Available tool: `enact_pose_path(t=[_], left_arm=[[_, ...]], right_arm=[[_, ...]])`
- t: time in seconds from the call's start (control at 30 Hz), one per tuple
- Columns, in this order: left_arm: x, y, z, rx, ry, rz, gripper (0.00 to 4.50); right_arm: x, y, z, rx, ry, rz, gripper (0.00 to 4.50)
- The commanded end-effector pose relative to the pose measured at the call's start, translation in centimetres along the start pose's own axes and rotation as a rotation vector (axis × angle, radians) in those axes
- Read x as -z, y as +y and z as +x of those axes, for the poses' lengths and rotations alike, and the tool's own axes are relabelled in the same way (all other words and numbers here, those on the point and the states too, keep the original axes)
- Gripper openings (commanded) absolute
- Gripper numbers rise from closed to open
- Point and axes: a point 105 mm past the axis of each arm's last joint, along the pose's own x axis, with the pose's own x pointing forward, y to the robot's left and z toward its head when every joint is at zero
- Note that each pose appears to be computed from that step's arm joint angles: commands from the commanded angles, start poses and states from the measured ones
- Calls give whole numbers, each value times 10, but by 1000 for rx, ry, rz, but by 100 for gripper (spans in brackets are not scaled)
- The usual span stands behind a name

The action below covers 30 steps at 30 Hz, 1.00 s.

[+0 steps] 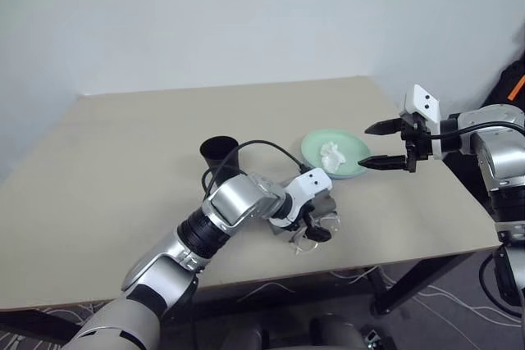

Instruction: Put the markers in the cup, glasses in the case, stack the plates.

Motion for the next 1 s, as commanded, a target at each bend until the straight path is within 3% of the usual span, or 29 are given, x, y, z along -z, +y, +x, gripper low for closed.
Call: enact_pose_path(t=[0.03, 0.1, 0.2, 0.57, 0.6, 1.0], left_arm=[[-7, 5, -2, -28, -2, 32, 450], [-7, 5, -1, -27, -1, 35, 450], [-9, 5, -2, -28, -2, 46, 389], [-12, 8, -5, -30, -4, 60, 20], [-12, 8, -5, -29, -3, 60, 5], [-16, 5, -11, -9, -8, 112, 5]], right_arm=[[-14, -1, -6, 18, -30, -45, 445], [-13, -2, -7, 23, -28, -45, 445], [-13, -2, -7, 26, -28, -45, 450], [-14, -3, -7, 33, -28, -48, 450], [-14, -3, -7, 33, -28, -48, 450], [-14, -4, -6, 35, -22, -50, 450]])
